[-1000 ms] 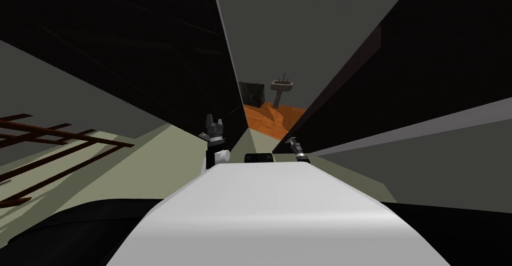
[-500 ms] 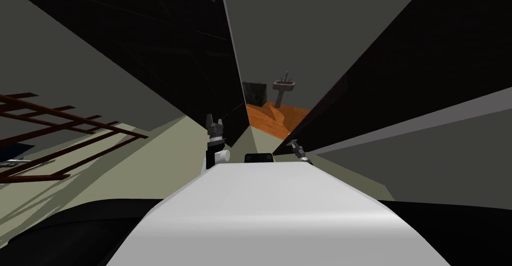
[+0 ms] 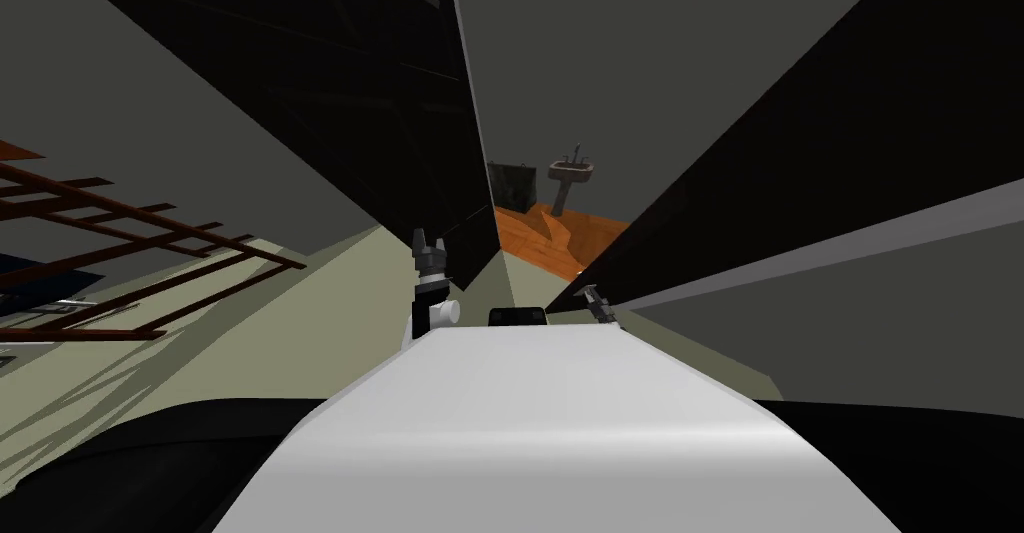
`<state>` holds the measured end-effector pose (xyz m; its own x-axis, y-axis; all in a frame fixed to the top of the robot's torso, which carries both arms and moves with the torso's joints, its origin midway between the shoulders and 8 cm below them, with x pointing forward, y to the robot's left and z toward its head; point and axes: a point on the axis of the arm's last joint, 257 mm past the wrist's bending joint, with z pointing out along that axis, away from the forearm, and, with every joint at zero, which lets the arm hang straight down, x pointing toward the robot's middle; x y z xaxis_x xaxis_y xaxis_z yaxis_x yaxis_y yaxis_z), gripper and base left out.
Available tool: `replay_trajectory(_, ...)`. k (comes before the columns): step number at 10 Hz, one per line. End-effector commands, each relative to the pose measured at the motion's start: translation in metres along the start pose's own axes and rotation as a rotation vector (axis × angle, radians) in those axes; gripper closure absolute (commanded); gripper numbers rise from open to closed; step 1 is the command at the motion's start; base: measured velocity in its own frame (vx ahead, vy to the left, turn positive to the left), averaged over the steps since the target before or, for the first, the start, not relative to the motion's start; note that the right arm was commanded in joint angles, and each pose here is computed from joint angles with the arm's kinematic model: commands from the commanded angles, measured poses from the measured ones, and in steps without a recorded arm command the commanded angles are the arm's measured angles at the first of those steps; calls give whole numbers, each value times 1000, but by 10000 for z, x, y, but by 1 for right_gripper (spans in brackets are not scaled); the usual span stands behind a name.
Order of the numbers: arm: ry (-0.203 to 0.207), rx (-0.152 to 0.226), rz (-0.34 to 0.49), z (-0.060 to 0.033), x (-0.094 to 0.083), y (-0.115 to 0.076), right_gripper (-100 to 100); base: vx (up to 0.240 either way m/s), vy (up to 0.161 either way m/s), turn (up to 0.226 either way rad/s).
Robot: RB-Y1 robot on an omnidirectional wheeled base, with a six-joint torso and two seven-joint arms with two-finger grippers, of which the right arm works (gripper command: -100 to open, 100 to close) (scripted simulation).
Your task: Pull the door open
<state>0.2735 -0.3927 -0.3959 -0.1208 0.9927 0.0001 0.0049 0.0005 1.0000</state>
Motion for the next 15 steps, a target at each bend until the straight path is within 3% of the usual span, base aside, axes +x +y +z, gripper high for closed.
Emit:
replay_trajectory(1, 16, 4, -1, -159, 39, -18, 100, -100, -45, 76)
replay_trajectory(6, 64, -3, -3, -598, 123, 12, 100, -97, -57, 76)
replay_trajectory(7, 64, -3, -3, -598, 123, 12, 100, -57, -38, 5)
replay_trajectory(10, 88, -5, -1, -815, 166, 39, 100, -39, -47, 55)
replay_trajectory(15, 85, -2, 3, -634, 116, 5, 100, -146, -8, 133)
